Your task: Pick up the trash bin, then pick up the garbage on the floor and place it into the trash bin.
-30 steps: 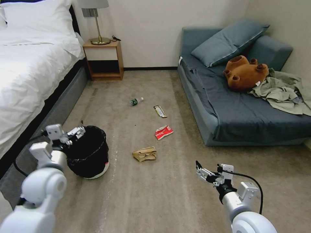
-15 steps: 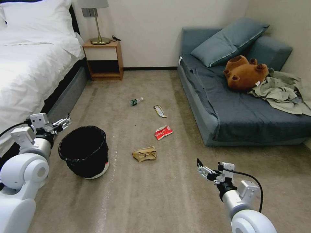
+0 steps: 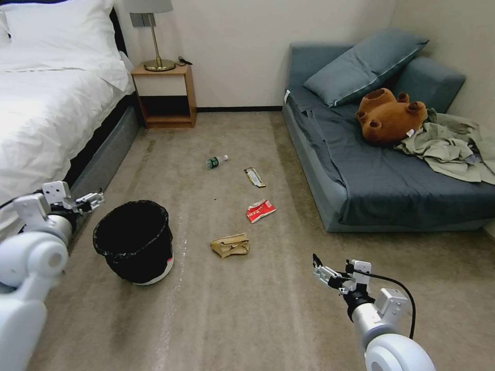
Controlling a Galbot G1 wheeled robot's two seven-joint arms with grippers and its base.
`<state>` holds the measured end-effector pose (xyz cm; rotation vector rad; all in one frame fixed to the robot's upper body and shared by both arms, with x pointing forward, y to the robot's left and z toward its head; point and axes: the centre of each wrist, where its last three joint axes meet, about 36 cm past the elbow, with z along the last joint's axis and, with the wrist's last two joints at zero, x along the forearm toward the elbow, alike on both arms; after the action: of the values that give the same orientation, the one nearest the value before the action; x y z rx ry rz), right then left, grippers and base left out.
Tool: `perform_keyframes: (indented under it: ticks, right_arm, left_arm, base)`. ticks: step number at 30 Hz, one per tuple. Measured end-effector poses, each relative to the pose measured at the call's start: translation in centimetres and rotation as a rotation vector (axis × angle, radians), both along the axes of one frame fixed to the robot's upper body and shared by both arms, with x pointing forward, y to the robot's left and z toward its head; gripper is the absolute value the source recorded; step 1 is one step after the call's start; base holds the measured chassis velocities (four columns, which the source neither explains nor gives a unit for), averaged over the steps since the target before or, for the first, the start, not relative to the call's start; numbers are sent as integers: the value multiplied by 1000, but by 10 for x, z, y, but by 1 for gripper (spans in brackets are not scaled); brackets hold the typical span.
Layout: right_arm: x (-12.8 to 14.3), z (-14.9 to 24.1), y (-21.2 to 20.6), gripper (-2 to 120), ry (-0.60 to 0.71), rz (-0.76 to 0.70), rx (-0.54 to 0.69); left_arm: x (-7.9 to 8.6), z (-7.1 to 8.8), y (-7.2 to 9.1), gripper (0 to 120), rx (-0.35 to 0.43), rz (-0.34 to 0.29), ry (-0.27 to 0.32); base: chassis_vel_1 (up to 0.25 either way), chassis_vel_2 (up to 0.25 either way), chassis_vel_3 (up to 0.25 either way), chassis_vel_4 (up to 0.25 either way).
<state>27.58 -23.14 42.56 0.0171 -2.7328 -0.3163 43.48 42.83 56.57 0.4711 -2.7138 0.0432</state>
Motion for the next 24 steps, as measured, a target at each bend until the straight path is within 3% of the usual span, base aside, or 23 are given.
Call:
perform_keyframes:
  ticks: [4, 8, 9, 11, 24]
  right_arm:
    - [1, -2, 2, 100, 2, 2, 4]
    - [8, -4, 8, 100, -1, 18, 12]
    - [8, -4, 8, 100, -1, 18, 12]
    - [10, -7, 11, 100, 4, 30, 16]
    - [15, -12, 16, 100, 12, 49, 19]
  left_arm:
    - [12, 1, 23, 100, -15, 16, 83]
    - [19, -16, 48, 99, -11, 35, 166]
    - [19, -16, 48, 99, -11, 35, 166]
    - [20, -32, 54, 100, 6, 42, 209]
    - [29, -74, 57, 99, -8, 79, 276]
  base:
    - [0, 0, 0, 0]
    - [0, 0, 0, 0]
    - [0, 0, 0, 0]
    - [0, 0, 0, 0]
    - [0, 0, 0, 0]
